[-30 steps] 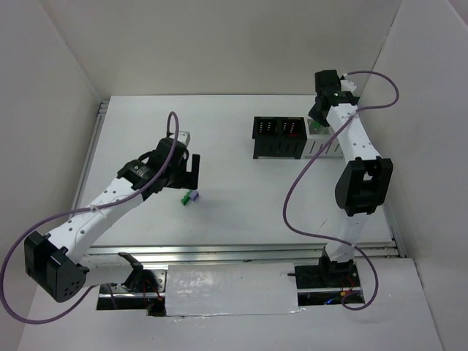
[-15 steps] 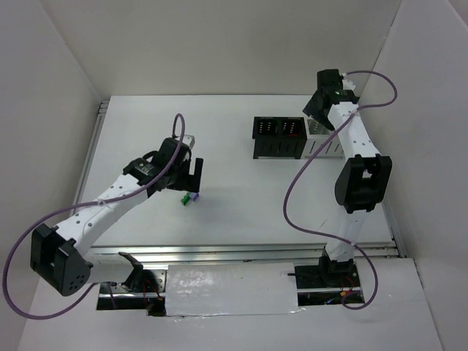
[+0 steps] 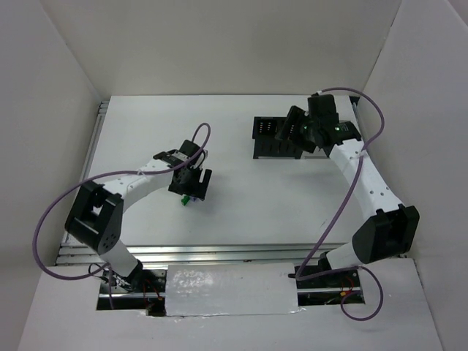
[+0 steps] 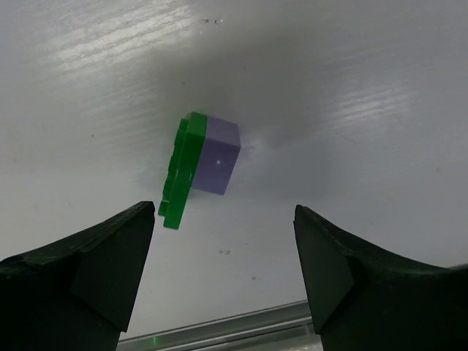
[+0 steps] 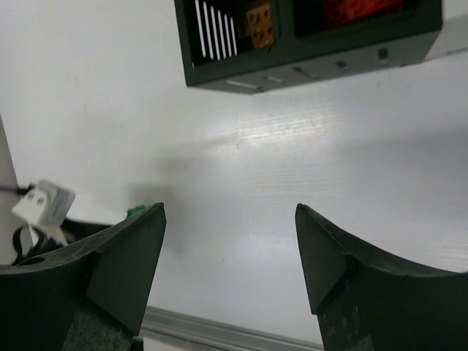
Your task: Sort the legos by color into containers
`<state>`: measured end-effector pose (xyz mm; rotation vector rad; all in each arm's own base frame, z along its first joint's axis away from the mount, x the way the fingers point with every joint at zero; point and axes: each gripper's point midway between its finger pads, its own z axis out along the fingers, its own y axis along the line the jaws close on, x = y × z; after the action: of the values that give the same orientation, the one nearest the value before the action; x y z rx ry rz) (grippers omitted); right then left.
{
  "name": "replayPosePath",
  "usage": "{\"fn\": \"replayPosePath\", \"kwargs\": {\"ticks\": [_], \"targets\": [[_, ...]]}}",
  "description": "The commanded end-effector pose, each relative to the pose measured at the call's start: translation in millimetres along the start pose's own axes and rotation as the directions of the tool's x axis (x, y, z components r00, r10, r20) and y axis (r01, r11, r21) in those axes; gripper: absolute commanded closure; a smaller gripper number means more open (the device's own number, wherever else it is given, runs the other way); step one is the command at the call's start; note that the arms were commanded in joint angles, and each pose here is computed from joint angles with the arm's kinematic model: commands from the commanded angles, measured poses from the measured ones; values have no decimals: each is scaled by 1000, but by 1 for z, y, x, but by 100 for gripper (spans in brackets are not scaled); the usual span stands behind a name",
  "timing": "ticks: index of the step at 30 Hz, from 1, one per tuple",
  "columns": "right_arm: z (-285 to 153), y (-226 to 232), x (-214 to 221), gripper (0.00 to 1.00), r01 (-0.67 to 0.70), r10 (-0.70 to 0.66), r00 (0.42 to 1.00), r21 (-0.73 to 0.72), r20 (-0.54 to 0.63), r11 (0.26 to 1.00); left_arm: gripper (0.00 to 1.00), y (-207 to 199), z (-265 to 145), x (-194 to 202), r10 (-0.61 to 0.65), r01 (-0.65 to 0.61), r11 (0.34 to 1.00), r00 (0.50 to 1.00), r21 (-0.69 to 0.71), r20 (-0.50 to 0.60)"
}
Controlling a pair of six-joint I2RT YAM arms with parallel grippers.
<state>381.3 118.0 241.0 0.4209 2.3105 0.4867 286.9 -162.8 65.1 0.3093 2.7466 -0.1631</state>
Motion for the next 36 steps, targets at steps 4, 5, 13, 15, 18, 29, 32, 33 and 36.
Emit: {"fn": "replayPosePath", "kwargs": {"ticks": [4, 5, 13, 15, 18, 29, 32, 33, 36], "targets": [[-14, 20, 30, 21, 62, -66, 997, -122, -33, 991, 13, 11, 27, -20, 25, -26, 999, 999, -35, -21], [-13, 18, 35, 21, 63, -69, 997, -122, -41, 991, 14, 13, 29, -20, 24, -25, 999, 999, -40, -25], [-27, 21, 46, 21, 82, -88, 995, -143, -43, 986, 88, 7, 45, -10, 11, -10, 1000, 997, 12, -74], [-30, 23, 47, 21, 80, -88, 995, -156, -42, 984, 100, 6, 44, -9, 10, -8, 1000, 998, 27, -60], [-37, 35, 57, 20, 45, -69, 993, -239, -94, 970, 100, -15, 29, -16, 27, -29, 988, 1000, 151, 12], [-52, 88, 130, 22, -97, -24, 955, -389, -295, 916, 100, -131, -135, -57, 119, -492, 746, 761, 448, 637], [-52, 96, 142, 22, -117, -30, 943, -411, -332, 904, 100, -148, -165, -59, 117, -564, 673, 719, 477, 685], [-52, 100, 142, 22, -118, -32, 943, -425, -330, 897, 100, -150, -167, -59, 123, -575, 664, 716, 479, 687], [-59, 107, 140, 22, -109, -45, 948, -456, -314, 883, 100, -157, -172, -59, 153, -602, 638, 710, 479, 688]]}}
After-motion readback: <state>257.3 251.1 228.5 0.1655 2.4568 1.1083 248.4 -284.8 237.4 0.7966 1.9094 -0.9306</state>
